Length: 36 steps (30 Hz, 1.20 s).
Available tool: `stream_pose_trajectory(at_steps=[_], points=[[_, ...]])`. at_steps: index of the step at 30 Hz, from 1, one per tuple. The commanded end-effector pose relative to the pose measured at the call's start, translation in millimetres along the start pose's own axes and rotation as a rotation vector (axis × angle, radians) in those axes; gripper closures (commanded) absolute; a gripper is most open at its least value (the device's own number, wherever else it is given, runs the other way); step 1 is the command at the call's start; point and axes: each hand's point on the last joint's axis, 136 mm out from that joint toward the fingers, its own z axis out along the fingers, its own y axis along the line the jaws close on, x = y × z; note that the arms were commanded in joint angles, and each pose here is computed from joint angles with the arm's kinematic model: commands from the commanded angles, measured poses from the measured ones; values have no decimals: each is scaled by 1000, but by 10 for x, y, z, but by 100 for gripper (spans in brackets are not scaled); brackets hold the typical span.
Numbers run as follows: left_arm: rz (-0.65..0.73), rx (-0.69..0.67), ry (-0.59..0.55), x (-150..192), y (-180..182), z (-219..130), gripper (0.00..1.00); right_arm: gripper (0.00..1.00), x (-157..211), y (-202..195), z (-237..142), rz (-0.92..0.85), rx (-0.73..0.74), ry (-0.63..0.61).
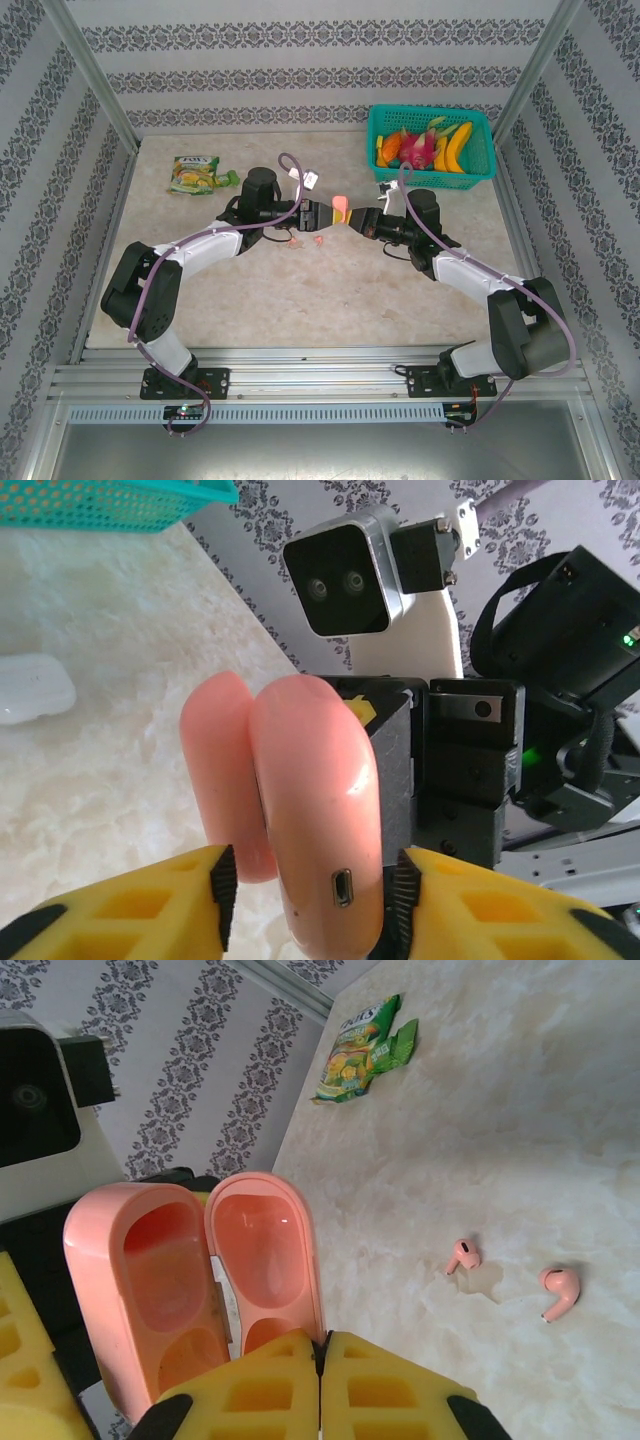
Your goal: Insert wireless bluetooth earbuds into charging case
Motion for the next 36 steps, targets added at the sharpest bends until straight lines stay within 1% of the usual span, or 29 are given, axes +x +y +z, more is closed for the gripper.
stream_pose_trajectory(at_steps=[1, 2, 4, 9, 10, 11, 13, 17, 21, 25, 31, 34, 36], points=[[53, 16, -28, -111, -93, 47, 43, 96, -167, 192, -45, -62, -19, -42], [53, 11, -30, -114, -91, 45, 40, 97, -178, 184, -58, -64, -12, -45], [62, -1, -40, -141, -97, 26, 29, 98, -200, 161, -84, -64, 3, -50], [94, -39, -47, -197, -159, -40, 9, 100, -243, 109, -136, -74, 36, -54], [101, -54, -44, -204, -168, -66, 2, 100, -246, 95, -140, -79, 46, -50], [112, -65, -41, -212, -183, -83, 0, 100, -248, 81, -146, -87, 56, -47], [137, -95, -33, -251, -217, -140, 0, 100, -252, 45, -156, -116, 90, -36], [178, -184, 23, -262, -243, -263, 0, 100, -269, -44, -173, -189, 169, -16], [234, -350, 105, -307, -168, -422, 0, 100, -306, -164, -175, -279, 277, 15], [300, -547, 184, -383, 46, -596, 0, 100, -372, -250, -168, -371, 372, 21], [425, -678, 347, -370, 258, -736, 0, 100, -534, -272, -152, -589, 508, -7], [435, -715, 386, -396, 304, -776, 0, 100, -610, -256, -130, -732, 563, -31], [435, -708, 424, -371, 313, -776, 0, 100, -644, -246, -104, -804, 575, -34]])
